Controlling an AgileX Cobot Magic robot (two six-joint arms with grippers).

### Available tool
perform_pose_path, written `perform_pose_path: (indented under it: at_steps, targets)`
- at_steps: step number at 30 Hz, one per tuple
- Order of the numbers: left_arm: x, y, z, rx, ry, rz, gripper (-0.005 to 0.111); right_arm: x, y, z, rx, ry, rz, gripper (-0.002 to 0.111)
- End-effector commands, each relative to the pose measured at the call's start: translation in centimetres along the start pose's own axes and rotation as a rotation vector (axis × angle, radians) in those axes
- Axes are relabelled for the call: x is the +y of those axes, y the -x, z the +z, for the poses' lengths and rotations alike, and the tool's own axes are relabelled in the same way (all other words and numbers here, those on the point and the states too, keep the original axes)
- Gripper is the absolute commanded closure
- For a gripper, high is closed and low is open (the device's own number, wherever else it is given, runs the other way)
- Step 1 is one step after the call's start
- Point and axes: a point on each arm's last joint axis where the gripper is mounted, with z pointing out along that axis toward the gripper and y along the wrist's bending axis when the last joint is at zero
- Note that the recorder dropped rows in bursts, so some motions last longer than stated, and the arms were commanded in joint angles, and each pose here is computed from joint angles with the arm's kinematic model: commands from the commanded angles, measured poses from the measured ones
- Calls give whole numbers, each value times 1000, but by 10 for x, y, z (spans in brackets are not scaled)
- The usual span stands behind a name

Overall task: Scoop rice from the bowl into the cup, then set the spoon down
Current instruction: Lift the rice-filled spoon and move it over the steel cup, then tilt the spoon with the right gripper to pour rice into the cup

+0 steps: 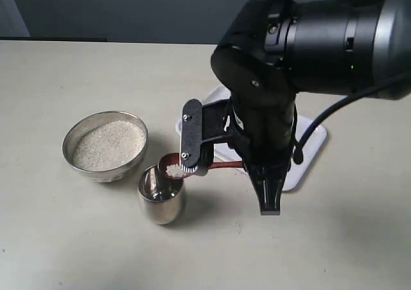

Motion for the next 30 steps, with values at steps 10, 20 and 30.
perform_pose_path:
  at_steps: [10,20,30]
  targets:
    - [0,2,-1,-19,-1,-6,106,-3,0,2,-64,-80,16,109]
    - [0,2,-1,-19,-1,-6,106,10,12,1,-69,-145,-9,109]
    - [0,2,-1,-19,-1,-6,106,11,11,4,-72,-157,34,109]
